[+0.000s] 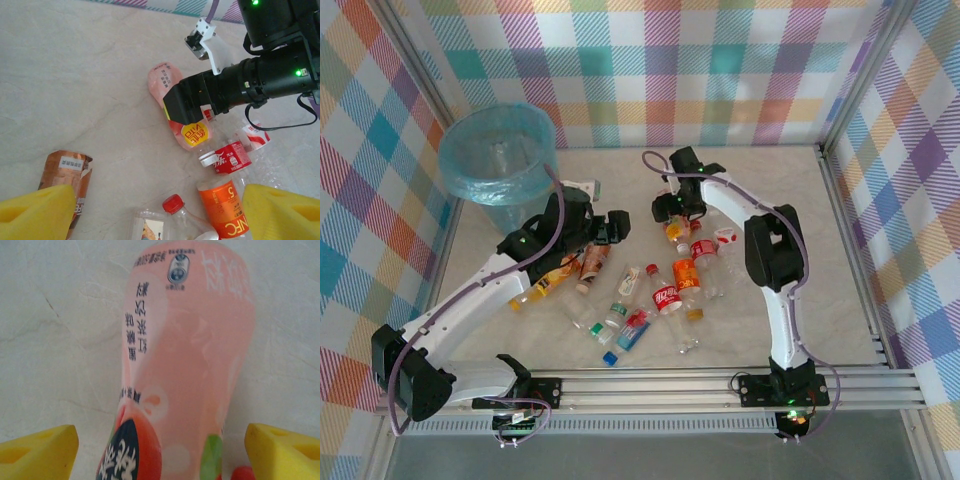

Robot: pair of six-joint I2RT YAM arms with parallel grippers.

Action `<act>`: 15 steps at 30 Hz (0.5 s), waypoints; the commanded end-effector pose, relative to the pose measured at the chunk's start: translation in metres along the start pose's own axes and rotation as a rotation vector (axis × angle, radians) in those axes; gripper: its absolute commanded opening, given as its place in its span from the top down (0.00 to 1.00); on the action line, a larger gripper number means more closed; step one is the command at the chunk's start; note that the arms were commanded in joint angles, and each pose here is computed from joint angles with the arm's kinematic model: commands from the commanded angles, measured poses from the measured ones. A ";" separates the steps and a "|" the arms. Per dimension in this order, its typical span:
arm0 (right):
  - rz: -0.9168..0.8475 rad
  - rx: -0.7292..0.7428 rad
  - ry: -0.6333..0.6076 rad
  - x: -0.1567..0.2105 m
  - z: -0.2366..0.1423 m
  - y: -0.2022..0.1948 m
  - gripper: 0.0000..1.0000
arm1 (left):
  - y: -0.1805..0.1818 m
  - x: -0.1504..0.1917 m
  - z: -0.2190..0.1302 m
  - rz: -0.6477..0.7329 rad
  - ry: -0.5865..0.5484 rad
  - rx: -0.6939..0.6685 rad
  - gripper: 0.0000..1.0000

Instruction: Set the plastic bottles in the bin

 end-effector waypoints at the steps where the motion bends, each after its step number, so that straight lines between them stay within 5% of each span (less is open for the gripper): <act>1: -0.010 -0.024 0.030 -0.001 0.007 0.004 0.15 | 0.001 -0.003 -0.002 -0.019 -0.026 -0.014 0.13; 15: -0.034 -0.073 0.045 -0.007 0.017 0.011 0.35 | 0.011 0.001 -0.008 -0.009 -0.019 -0.070 0.13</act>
Point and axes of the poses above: each hand's point on the last joint's axis, 136 mm out from that joint toward the fingers, its own z axis out along the fingers, its own y axis along the line the jaws close on, x = y × z, the point moved 3 cm from there along -z, back along the fingers, and after that the axes turned 6 degrees about z, right-handed, at the moved point
